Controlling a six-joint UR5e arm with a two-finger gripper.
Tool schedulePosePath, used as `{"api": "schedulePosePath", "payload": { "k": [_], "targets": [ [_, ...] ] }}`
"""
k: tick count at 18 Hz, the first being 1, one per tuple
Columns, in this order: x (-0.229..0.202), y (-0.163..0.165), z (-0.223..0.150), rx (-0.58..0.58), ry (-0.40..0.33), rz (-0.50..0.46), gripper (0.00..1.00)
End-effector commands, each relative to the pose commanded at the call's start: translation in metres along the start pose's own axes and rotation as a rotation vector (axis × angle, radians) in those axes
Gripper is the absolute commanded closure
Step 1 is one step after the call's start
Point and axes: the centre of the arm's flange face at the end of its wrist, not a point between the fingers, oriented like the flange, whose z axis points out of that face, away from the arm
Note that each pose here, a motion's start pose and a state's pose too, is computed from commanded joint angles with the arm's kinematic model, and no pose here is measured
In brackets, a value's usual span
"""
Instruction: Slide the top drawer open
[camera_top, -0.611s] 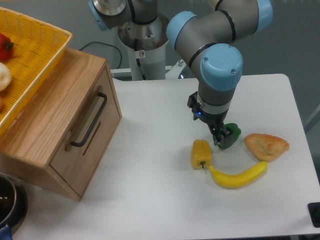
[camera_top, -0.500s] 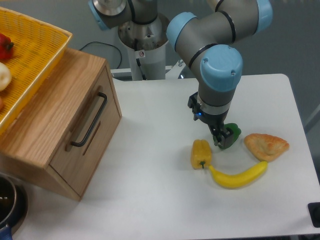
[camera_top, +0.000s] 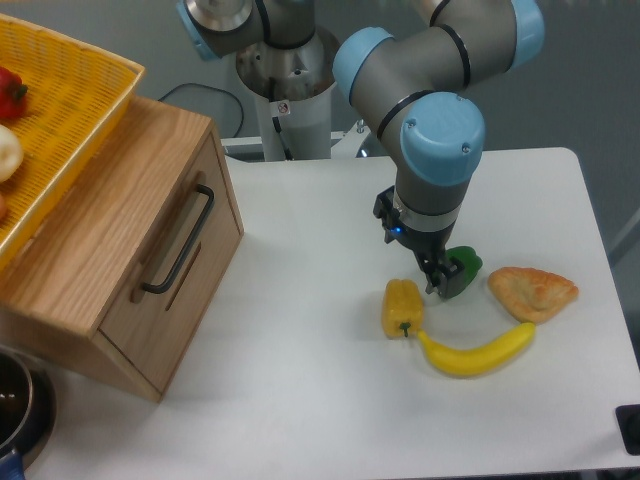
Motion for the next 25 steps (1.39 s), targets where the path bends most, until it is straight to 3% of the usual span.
{"api": "schedulePosePath", "payload": {
  "k": [5,11,16,20,25],
  "targets": [
    [0.022,0.003,-0.008,0.067,0.029,-0.036,0.0],
    [0.029,0.019,-0.008,0.204,0.142,-0.169,0.0],
    [0.049,-0.014,-0.019,0.224,0.178,-0.259,0.0],
    [0.061,-0.04,-0.016,0.231,0.238,-0.409,0.0],
    [0.092,-0.063,-0.033,0.293,0.296,-0.518,0.0]
  ]
}}
